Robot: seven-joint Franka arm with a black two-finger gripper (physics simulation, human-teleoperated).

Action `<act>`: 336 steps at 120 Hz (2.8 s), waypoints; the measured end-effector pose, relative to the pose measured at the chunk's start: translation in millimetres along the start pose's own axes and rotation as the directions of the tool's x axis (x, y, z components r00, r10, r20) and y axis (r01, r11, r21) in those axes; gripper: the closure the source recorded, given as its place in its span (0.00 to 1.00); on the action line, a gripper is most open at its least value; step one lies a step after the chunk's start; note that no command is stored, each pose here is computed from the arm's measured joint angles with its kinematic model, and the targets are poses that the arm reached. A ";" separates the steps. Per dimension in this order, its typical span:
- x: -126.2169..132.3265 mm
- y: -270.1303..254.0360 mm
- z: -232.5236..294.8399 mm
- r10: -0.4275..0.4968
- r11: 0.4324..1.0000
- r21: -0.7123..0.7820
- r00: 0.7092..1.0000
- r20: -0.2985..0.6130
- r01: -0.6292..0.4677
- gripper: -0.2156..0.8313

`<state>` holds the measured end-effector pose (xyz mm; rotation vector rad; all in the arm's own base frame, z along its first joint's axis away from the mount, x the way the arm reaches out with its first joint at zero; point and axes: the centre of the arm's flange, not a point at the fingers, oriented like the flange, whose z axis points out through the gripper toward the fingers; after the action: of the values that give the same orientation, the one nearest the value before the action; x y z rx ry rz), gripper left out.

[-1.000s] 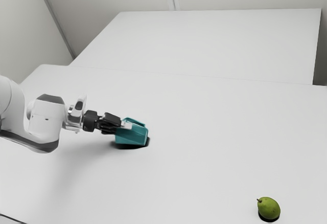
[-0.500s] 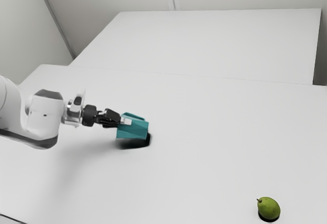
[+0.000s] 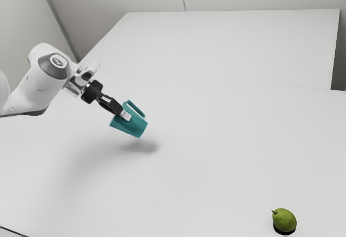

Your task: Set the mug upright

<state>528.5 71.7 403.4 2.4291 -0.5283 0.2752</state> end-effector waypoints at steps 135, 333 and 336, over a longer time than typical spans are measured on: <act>-6.5 73.4 41.3 -0.168 0.784 0.621 0.961 0.221 -0.005 0.96; -7.4 64.6 90.7 -0.331 0.709 0.667 0.943 0.028 0.229 0.36; -6.5 66.0 88.7 -0.329 0.709 0.667 0.944 0.023 0.230 0.34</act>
<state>499.9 -29.1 367.6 3.1975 -0.0980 0.1729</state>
